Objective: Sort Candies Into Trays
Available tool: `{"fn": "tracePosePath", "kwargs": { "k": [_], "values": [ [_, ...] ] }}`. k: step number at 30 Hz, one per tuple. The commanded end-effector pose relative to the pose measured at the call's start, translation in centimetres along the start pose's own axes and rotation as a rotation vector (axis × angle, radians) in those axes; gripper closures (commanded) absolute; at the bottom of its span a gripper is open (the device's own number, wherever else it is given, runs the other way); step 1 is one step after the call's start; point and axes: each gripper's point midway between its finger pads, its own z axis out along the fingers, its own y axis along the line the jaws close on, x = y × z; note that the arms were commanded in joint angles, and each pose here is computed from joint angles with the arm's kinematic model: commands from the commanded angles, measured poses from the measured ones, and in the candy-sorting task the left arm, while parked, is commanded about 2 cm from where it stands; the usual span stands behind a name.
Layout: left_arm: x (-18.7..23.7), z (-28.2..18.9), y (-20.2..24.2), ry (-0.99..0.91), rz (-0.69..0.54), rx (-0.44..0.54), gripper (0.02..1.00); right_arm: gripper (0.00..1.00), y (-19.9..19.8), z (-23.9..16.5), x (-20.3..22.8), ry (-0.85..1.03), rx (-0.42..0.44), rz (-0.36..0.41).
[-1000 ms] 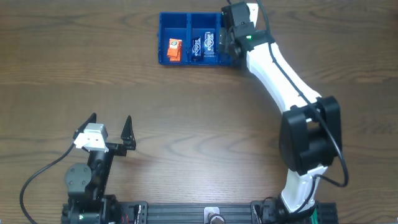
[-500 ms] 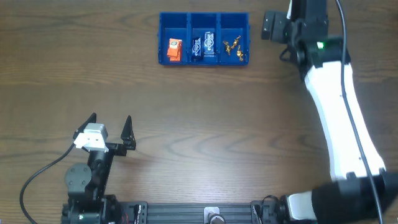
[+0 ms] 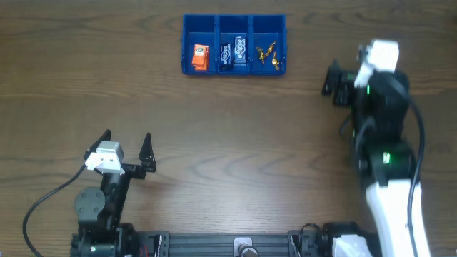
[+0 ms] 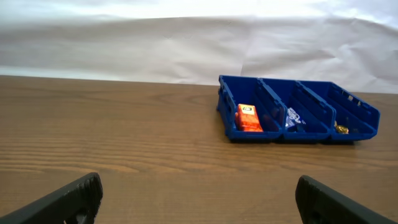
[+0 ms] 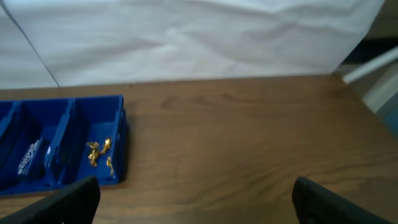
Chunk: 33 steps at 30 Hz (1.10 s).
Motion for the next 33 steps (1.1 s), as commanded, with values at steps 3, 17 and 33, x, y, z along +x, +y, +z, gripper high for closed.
{"fn": "tracePosePath", "kwargs": {
  "k": [3,17,33],
  "values": [
    [1.8,0.1,-0.2,0.056,-0.013,0.019,0.020,0.003,-0.7,-4.4,2.8,-0.166,-0.019,-0.008],
    [1.8,0.1,-0.2,0.056,-0.013,0.019,0.020,0.003,0.3,-7.2,7.6,-0.400,-0.134,0.026],
    [1.8,0.1,-0.2,0.056,-0.013,0.019,0.020,0.003,0.5,-5.7,12.2,-0.367,-0.134,0.022]
  ]
}}
